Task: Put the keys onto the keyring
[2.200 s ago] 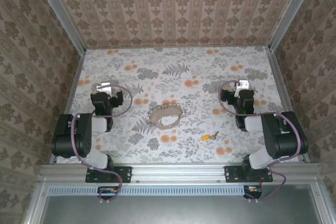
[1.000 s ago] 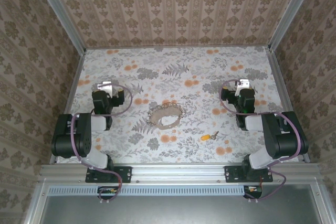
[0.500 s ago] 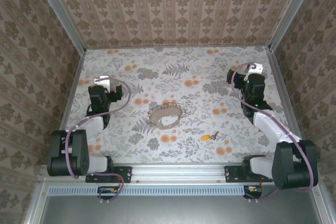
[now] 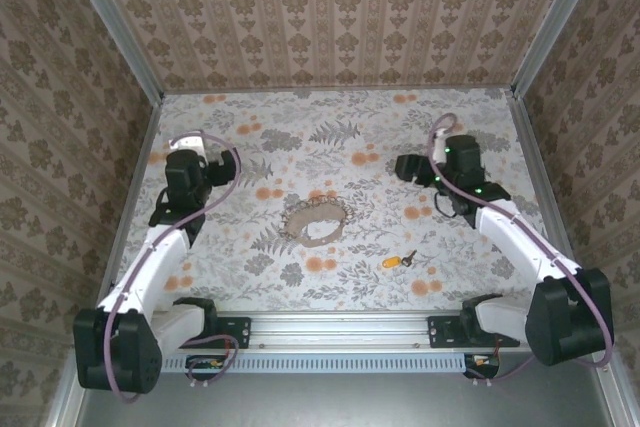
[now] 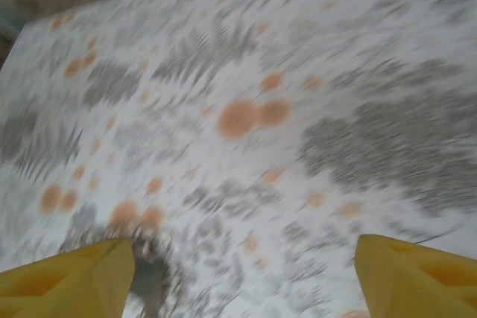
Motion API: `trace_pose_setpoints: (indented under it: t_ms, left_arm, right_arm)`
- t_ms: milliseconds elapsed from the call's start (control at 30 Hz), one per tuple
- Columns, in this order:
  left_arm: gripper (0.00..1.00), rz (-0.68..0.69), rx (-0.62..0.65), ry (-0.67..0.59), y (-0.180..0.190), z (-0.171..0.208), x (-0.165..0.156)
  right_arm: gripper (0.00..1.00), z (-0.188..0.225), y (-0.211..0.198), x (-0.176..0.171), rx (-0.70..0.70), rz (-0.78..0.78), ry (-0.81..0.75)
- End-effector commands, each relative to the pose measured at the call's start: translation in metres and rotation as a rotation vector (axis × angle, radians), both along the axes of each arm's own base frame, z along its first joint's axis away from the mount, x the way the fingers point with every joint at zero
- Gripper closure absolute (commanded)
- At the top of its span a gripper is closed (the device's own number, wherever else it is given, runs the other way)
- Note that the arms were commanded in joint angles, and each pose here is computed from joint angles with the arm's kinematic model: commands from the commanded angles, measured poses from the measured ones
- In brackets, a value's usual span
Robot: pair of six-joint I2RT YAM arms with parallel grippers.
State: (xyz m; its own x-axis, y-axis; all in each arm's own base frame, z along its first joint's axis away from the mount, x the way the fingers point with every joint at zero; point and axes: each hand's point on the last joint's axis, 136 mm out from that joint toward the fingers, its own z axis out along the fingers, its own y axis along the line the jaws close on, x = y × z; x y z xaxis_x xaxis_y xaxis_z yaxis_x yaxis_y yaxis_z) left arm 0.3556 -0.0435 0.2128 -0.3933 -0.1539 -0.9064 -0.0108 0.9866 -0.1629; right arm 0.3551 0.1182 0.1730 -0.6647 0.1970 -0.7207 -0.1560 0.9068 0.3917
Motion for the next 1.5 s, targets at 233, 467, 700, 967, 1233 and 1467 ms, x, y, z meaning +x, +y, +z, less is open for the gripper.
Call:
trace_pose_setpoints:
  t_ms: [233, 467, 700, 967, 1233, 1467]
  left_arm:
    - [0.00, -0.112, -0.198, 0.167, -0.060, -0.026, -0.047]
    - [0.00, -0.176, -0.211, 0.229, -0.094, -0.048, -0.061]
    - [0.00, -0.176, -0.183, 0.257, -0.099, -0.054, -0.060]
    - [0.00, -0.174, -0.173, 0.265, -0.100, -0.057, -0.057]
    - [0.00, -0.185, -0.179, 0.267, -0.104, -0.056, -0.055]
    - [0.00, -0.184, -0.184, 0.270, -0.104, -0.058, -0.056]
  right_arm:
    - [0.46, -0.081, 0.090, -0.065, -0.115, 0.321, 0.227]
    - [0.62, -0.119, 0.114, -0.075, -0.245, 0.418, 0.296]
    - [0.69, -0.129, 0.131, -0.070, -0.339, 0.478, 0.301]
    - [0.71, -0.135, 0.145, -0.067, -0.383, 0.520, 0.306]
    - [0.71, -0.139, 0.148, -0.062, -0.427, 0.517, 0.296]
    - [0.71, -0.142, 0.149, -0.057, -0.446, 0.517, 0.292]
